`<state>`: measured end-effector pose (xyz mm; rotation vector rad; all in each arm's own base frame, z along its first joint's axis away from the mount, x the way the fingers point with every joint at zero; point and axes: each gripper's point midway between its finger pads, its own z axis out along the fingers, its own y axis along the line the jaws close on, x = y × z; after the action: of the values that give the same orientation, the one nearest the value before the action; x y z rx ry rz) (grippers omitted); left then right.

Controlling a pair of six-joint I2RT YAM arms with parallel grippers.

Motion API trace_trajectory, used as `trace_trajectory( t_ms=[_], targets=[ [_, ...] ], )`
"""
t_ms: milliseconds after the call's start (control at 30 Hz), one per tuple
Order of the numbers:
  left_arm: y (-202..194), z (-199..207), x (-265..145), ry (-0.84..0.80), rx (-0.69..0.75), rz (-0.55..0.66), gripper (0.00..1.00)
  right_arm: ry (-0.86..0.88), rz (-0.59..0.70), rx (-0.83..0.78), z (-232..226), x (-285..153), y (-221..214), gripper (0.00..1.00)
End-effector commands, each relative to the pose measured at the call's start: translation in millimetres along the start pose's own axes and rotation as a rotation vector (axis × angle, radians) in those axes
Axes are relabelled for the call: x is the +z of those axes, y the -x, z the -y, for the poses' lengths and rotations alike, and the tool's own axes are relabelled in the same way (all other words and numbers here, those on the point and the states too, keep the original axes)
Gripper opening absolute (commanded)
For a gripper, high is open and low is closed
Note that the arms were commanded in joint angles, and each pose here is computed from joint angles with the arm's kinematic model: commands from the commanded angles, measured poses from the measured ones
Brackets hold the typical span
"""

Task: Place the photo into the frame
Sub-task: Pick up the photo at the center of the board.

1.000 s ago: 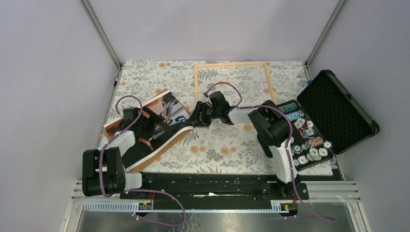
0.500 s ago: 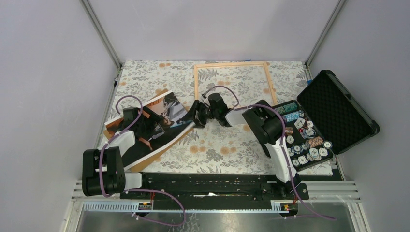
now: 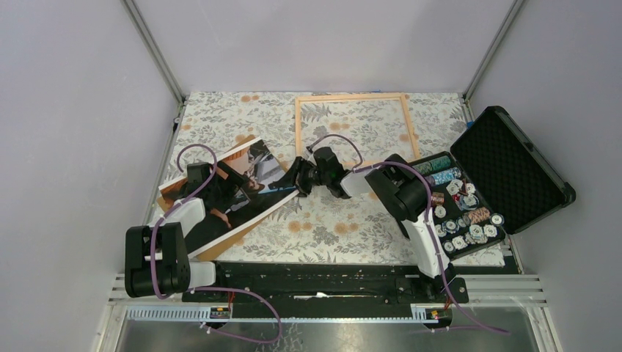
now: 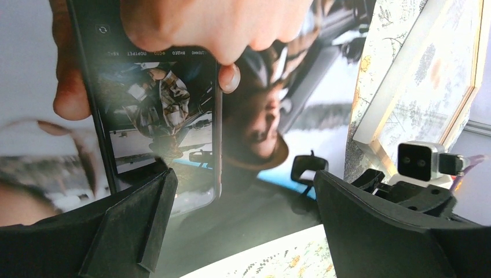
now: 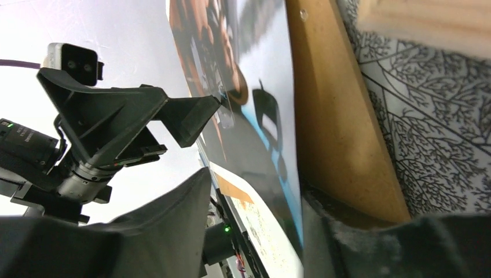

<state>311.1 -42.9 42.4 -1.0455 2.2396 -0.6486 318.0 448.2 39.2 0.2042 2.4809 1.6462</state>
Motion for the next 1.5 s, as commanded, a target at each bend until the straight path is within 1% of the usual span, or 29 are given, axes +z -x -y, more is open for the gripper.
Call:
trace_trajectory(
  t_ms=[0, 133, 333, 500, 600, 800, 1000, 1133, 1233, 1267, 1300, 1367, 1467],
  targets=[
    [-44, -39, -5, 0.113, 0.0, -0.16, 0.99, 0.056, 0.053, -0.009, -25, 5, 0, 0.5],
    [-27, -7, -19, 0.005, 0.062, -0.11, 0.99, 0.065, 0.051, -0.031, -28, 13, 5, 0.34],
    [1, 33, -49, -0.101, 0.175, -0.001, 0.99, 0.018, 0.073, -0.122, -32, 7, 7, 0.26],
    [11, 57, -63, -0.156, 0.237, 0.017, 0.99, -0.002, 0.076, -0.174, -37, 1, 6, 0.17],
    [14, 73, -71, -0.204, 0.274, 0.021, 0.99, -0.009, 0.073, -0.218, -45, -2, 7, 0.14],
    [29, 104, -93, -0.236, 0.354, 0.082, 0.99, -0.04, 0.052, -0.31, -65, -11, 10, 0.01],
    [41, 148, -119, -0.31, 0.431, 0.143, 0.99, -0.035, 0.036, -0.399, -99, -31, 9, 0.0],
    [40, 180, -134, -0.369, 0.475, 0.164, 0.99, -0.021, 0.06, -0.475, -132, -65, 25, 0.0],
    [41, 203, -141, -0.398, 0.503, 0.192, 0.99, 0.002, 0.062, -0.489, -149, -108, 51, 0.0],
    [41, 211, -143, -0.407, 0.511, 0.202, 0.99, 0.006, 0.055, -0.482, -152, -125, 60, 0.0],
    [42, 219, -145, -0.422, 0.52, 0.214, 0.99, -0.005, 0.077, -0.468, -151, -149, 79, 0.0],
    [41, 234, -147, -0.45, 0.53, 0.222, 0.99, -0.03, 0.112, -0.473, -152, -193, 103, 0.0],
    [38, 255, -149, -0.494, 0.539, 0.224, 0.99, -0.182, 0.174, -0.494, -141, -261, 133, 0.0]
  ],
)
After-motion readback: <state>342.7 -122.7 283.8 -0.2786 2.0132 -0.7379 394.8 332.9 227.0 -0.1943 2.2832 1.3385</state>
